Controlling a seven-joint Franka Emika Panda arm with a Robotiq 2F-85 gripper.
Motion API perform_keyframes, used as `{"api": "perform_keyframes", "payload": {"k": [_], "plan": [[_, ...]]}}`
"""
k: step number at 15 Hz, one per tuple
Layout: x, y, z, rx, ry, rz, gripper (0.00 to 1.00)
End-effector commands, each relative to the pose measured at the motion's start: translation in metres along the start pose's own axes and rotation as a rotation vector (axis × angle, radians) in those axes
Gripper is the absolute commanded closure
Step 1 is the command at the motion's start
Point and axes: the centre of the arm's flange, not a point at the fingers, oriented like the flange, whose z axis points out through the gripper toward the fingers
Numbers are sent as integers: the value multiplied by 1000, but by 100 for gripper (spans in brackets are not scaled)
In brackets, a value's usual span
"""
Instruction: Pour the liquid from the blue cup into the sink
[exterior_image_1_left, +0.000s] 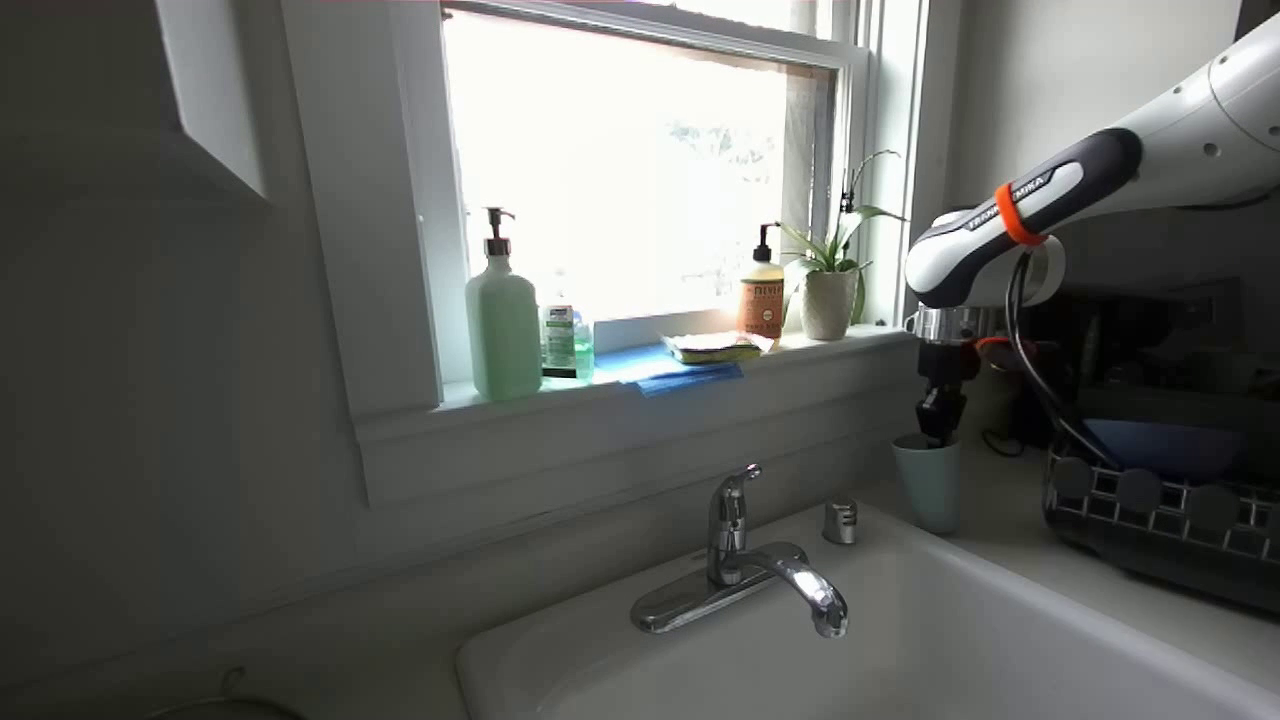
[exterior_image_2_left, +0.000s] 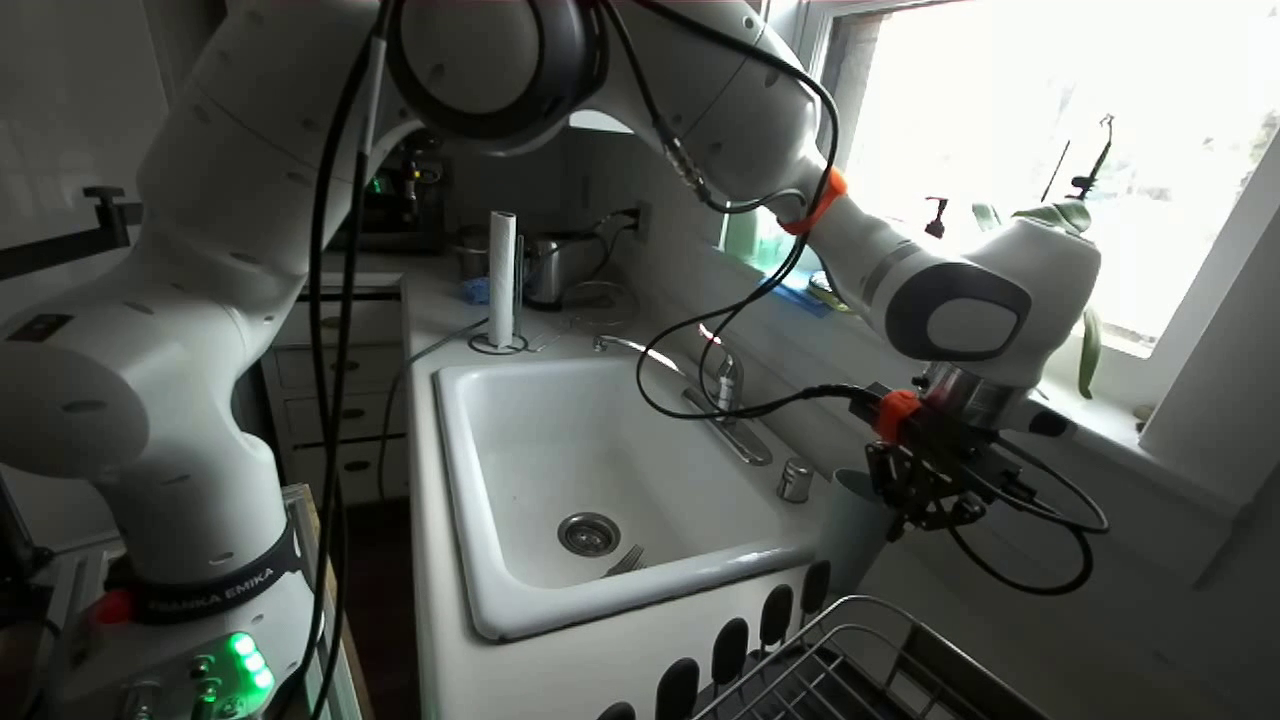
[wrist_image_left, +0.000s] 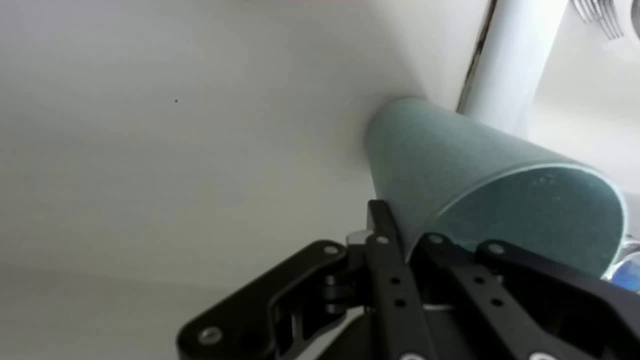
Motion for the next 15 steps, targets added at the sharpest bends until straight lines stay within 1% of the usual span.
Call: {"api": "perform_keyframes", "payload": {"k": [1, 4, 6, 9, 10, 11, 13, 15], "plan": [[-23, -46, -19, -76, -50, -153, 99], [-37, -91, -17, -139, -92, -297, 99], [-48, -120, -17, -196, -102, -391, 99], [-66, -168, -11, -277, -87, -524, 99], [-71, -182, -6, -288, -68, -573, 99], [-31, -155, -7, -246, -98, -491, 95], [-42, -179, 1, -257, -88, -547, 95], [-49, -182, 2, -259, -87, -557, 95]]}}
